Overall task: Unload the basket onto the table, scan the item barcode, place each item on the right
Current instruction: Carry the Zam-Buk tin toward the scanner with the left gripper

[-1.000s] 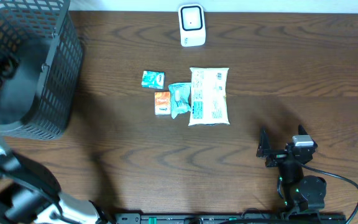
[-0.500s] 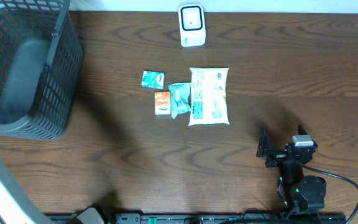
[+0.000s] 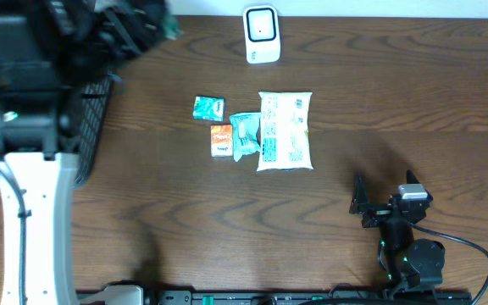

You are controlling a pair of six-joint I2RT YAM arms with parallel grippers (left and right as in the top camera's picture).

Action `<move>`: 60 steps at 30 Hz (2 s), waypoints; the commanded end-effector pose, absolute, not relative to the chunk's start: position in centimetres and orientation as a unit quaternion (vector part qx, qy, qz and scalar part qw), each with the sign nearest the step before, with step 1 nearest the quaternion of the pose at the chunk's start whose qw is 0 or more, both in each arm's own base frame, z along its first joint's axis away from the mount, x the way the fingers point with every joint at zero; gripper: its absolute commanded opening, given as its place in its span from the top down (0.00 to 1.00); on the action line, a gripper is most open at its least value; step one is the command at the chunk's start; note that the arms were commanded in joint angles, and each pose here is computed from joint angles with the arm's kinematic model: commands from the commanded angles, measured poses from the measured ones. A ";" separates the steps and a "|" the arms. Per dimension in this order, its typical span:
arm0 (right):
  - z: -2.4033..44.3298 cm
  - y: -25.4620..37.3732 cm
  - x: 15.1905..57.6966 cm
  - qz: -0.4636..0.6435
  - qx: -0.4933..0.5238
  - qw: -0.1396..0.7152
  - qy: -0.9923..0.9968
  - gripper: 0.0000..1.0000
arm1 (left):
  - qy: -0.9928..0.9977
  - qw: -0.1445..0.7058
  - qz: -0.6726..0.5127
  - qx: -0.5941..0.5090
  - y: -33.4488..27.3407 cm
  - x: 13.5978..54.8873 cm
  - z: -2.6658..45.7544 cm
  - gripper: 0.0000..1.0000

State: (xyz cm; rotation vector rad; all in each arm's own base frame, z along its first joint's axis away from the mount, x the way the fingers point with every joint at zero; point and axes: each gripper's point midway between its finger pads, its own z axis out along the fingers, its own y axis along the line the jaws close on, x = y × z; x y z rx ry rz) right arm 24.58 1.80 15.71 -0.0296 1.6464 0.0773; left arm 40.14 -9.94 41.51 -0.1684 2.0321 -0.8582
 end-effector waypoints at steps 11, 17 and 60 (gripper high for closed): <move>15.7 1.7 24.6 0.036 -0.008 0.679 0.733 0.01 | 0.957 0.289 0.015 0.017 -9.7 42.0 23.8 0.54; 15.7 1.7 24.6 0.036 -0.008 0.679 0.733 0.01 | 0.981 0.180 0.072 0.025 -8.7 41.9 16.4 0.51; 15.7 1.7 24.6 0.036 -0.008 0.679 0.733 0.01 | 0.997 0.050 0.025 0.048 -11.1 40.6 6.7 0.16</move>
